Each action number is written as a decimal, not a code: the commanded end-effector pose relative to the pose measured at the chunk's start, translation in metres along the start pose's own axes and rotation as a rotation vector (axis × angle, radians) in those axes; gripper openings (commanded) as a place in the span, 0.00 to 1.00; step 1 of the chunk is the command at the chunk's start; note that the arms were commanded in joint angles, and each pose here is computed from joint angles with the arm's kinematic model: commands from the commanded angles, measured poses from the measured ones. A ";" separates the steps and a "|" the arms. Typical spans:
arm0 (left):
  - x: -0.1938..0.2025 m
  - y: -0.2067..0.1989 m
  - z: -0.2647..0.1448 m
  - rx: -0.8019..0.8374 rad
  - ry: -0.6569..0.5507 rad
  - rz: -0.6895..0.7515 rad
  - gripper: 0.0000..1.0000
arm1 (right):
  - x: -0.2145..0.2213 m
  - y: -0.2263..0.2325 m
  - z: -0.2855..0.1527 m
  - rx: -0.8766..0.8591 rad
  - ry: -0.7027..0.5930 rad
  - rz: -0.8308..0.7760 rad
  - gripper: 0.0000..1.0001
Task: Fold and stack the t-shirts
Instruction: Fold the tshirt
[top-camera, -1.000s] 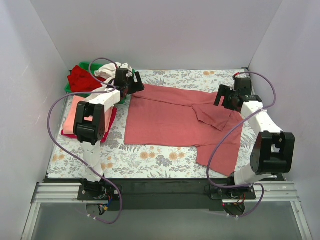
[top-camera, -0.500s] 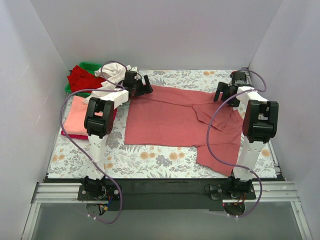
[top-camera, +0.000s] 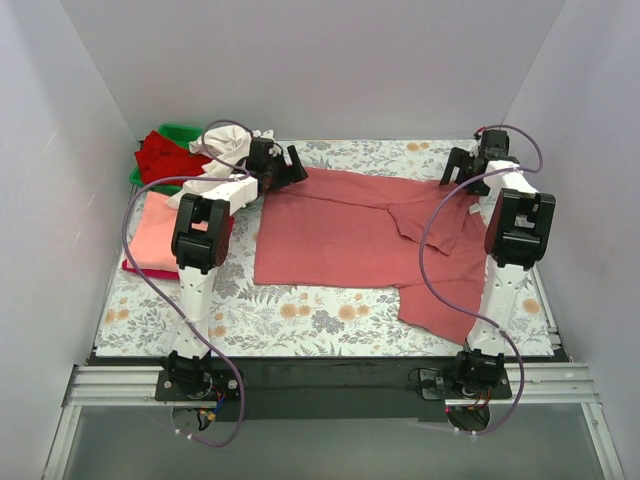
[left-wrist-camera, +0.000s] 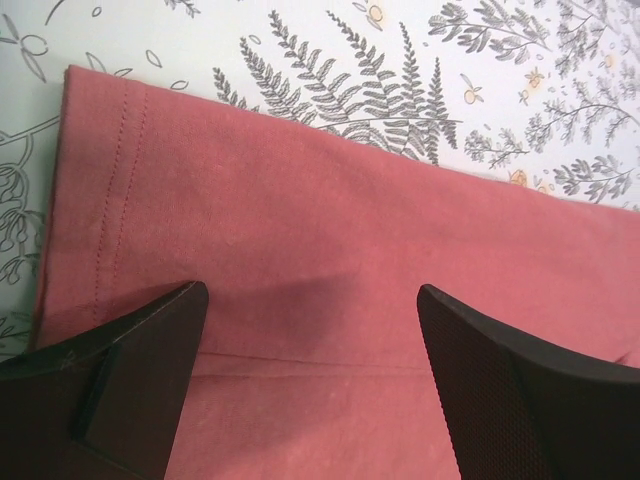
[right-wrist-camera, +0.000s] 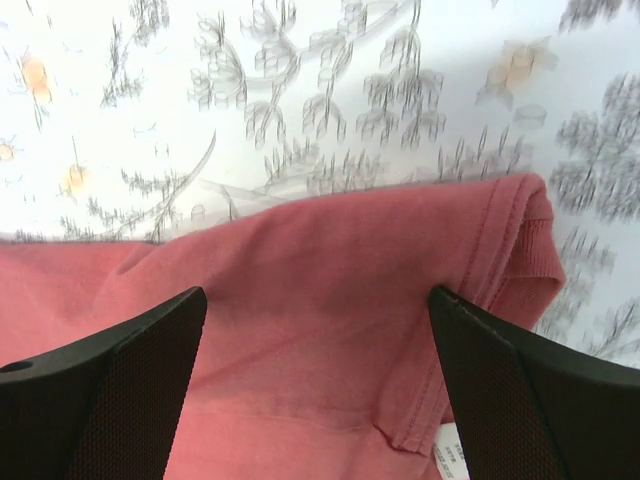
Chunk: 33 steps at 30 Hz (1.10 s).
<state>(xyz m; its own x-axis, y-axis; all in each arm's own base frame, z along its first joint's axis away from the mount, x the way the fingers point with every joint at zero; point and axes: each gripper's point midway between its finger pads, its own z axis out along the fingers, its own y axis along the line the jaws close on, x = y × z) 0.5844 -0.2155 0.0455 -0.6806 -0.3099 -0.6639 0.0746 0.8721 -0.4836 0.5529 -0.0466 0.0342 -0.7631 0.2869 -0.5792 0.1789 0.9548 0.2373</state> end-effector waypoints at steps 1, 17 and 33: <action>0.028 0.008 0.011 -0.002 0.092 -0.054 0.86 | -0.004 -0.014 0.025 -0.007 0.010 -0.020 0.98; 0.016 -0.003 0.039 0.031 0.091 -0.085 0.87 | -0.054 -0.021 0.066 -0.096 -0.100 0.019 0.98; -0.053 -0.117 -0.077 0.033 -0.095 0.160 0.89 | -0.094 0.006 -0.122 0.035 -0.260 -0.052 0.98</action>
<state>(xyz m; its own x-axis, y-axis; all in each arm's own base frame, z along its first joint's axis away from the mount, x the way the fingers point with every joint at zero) 0.5799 -0.2696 0.0772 -0.6998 -0.2204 -0.6795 0.1418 0.8894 -0.4345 0.5786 -0.0793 0.1227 -0.6448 0.2813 -0.7107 0.1662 0.9592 0.2289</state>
